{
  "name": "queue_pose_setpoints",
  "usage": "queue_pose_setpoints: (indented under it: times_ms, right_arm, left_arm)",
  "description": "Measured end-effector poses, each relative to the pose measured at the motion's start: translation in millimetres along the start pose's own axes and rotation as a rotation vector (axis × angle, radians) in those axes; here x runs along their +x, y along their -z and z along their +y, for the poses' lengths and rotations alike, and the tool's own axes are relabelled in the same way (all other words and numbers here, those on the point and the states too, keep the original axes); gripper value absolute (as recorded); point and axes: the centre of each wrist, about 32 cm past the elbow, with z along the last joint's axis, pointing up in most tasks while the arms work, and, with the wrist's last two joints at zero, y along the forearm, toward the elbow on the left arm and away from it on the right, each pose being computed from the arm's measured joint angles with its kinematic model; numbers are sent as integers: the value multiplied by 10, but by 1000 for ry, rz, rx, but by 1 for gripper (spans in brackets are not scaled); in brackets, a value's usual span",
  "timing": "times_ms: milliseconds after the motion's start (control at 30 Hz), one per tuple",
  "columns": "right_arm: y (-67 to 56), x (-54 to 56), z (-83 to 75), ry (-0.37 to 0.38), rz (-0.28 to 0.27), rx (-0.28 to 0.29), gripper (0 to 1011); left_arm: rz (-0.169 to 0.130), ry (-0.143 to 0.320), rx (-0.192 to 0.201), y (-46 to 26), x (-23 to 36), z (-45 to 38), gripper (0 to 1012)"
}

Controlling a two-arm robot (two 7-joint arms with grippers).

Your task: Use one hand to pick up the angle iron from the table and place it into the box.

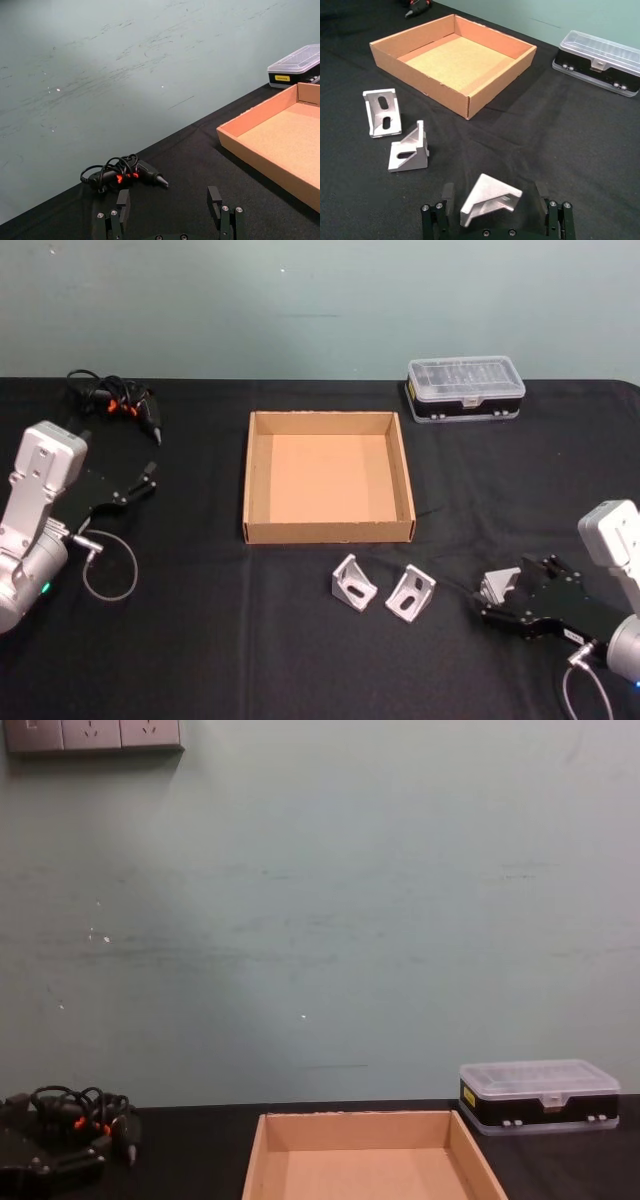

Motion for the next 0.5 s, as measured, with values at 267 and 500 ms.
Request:
queue_pose_setpoints:
  times_ms: [267,500]
  right_arm:
    - [6,-13,22,-2,1,-2,1003]
    - [6,-11,19,-2,1,-2,965]
  left_arm:
    - [0,0,0,0,0,0,1011]
    - [0,0,0,0,0,0,1011]
